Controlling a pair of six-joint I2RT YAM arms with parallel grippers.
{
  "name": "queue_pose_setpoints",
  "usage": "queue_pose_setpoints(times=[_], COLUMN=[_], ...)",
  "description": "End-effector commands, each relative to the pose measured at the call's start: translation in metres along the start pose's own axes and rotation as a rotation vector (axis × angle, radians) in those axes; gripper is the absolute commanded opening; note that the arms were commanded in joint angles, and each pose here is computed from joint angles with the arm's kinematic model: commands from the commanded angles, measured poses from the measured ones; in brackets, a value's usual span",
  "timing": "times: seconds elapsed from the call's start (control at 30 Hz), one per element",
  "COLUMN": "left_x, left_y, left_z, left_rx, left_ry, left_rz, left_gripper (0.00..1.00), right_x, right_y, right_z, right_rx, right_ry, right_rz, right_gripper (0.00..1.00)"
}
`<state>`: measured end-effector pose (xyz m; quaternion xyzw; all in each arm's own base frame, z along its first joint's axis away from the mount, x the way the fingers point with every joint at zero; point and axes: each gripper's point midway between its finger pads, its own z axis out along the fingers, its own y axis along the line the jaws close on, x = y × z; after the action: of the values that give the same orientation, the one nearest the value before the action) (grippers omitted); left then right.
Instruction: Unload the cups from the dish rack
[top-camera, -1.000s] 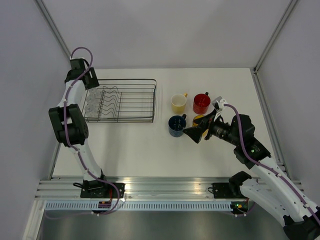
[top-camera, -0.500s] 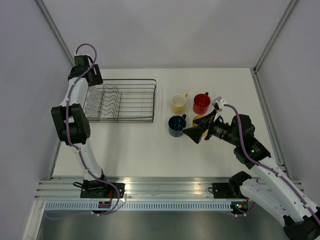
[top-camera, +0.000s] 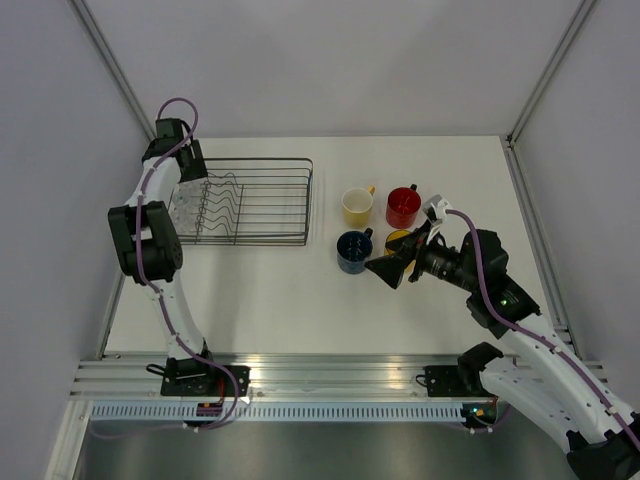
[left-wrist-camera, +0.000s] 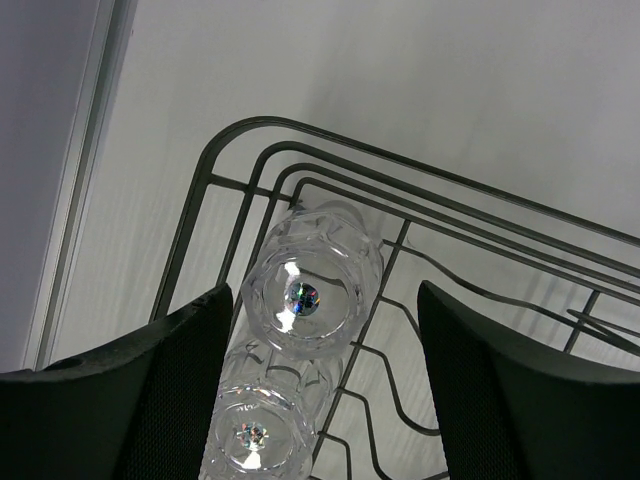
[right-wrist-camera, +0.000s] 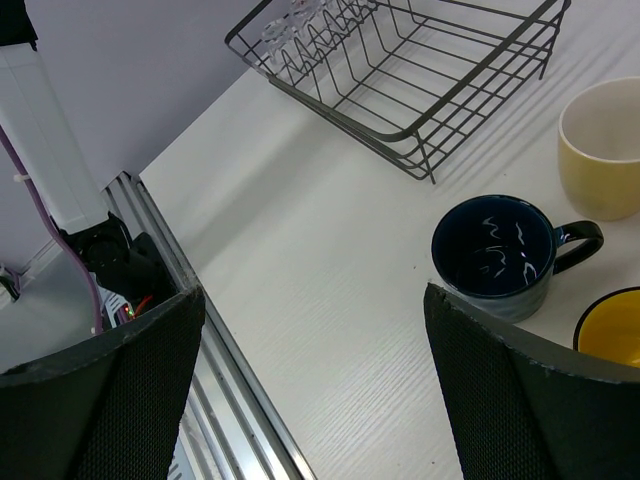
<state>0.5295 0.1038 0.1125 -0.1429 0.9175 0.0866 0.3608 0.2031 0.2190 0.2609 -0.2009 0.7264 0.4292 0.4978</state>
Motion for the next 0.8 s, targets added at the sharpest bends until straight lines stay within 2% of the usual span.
queue_pose_setpoints(times=[0.0,0.27,0.67,0.77], left_x=[-0.001,0.002,0.001,-0.006], left_y=[0.002,0.001,0.006,0.006], left_z=[0.009,0.017,0.021,0.014], left_rx=[-0.024,-0.024,-0.039,-0.027], left_ry=[0.003,0.014,0.015,-0.003], left_rz=[-0.020,-0.032,-0.051,-0.054], left_gripper=[0.78,0.76,0.56,0.33], right_x=[-0.009,-0.007,-0.005,-0.004], right_y=[0.007,0.006,0.007,0.007], right_z=[0.001,0.003,0.004,0.004], right_rx=[-0.033,-0.038,-0.044,-0.045], right_ry=[-0.033,-0.028,-0.023,-0.021], right_rz=[-0.017,-0.014,-0.013,-0.013], right_gripper=[0.93,0.93,0.92,0.92])
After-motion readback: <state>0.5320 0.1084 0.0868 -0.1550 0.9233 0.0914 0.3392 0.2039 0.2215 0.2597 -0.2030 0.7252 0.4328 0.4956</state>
